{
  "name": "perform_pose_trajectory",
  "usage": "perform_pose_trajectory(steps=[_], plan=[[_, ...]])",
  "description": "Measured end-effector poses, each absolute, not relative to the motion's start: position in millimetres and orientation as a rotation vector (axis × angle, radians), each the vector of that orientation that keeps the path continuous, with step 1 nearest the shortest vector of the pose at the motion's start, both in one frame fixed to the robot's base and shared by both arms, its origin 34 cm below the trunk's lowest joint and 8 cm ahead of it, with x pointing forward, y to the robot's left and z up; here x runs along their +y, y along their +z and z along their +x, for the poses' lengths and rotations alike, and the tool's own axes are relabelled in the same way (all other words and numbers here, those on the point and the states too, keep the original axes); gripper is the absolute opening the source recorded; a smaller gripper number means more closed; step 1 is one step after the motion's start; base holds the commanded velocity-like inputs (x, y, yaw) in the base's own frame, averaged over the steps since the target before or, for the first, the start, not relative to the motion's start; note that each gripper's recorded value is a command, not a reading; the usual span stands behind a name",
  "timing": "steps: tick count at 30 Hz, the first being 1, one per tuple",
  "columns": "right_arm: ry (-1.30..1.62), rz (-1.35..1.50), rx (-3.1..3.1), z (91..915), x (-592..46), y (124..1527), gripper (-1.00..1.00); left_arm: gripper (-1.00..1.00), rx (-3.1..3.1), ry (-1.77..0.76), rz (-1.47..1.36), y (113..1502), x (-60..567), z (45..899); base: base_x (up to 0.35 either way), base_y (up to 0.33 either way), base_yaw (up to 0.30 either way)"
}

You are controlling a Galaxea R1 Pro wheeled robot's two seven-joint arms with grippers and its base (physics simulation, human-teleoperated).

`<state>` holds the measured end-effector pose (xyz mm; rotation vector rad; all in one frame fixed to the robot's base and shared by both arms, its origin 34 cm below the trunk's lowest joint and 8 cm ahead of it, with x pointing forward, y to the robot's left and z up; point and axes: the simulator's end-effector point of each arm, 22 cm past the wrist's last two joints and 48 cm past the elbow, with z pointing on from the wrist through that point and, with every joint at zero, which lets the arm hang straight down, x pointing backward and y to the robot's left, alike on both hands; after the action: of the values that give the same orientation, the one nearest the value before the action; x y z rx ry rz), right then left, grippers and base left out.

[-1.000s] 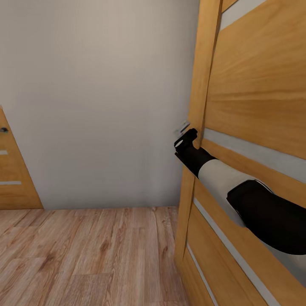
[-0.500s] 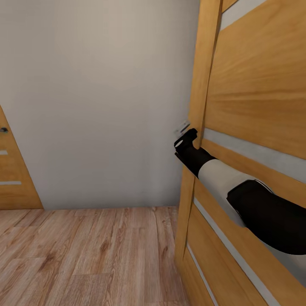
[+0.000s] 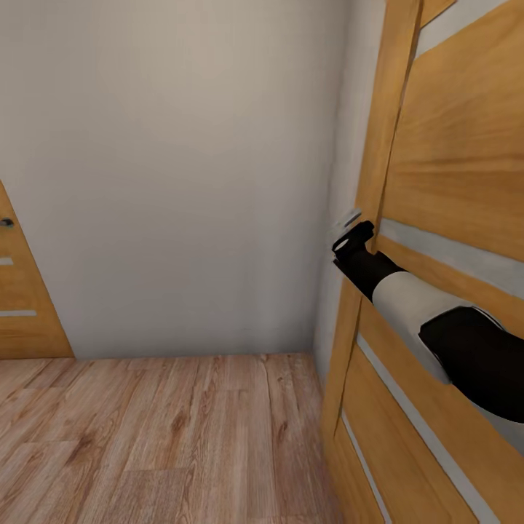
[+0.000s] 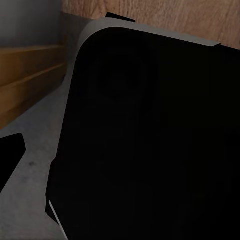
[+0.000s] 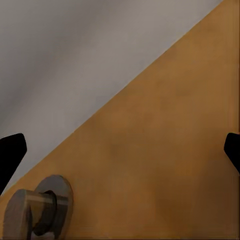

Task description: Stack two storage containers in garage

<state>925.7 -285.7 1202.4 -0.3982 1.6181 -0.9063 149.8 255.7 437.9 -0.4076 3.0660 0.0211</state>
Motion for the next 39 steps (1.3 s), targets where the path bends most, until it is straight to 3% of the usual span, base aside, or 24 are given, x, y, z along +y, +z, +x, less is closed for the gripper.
perform_pose_trajectory(steps=[5,28,37,39], plan=[[-0.928,-0.368,1.645,924,-321,1199,1.00,1.00,3.066,0.021,-0.407,438,256,150,0.000,0.000,0.000],[-0.938,-0.373,1.668,922,-322,1199,1.00,1.00,3.066,0.021,-0.409,438,256,150,0.000,0.000,0.000],[-0.822,-0.491,1.656,918,-186,1192,1.00,1.00,3.066,0.021,-0.409,438,256,150,0.000,0.000,0.000],[-0.823,-0.496,1.663,917,-180,1191,1.00,1.00,3.066,0.021,-0.409,438,256,150,0.000,0.000,0.000]])
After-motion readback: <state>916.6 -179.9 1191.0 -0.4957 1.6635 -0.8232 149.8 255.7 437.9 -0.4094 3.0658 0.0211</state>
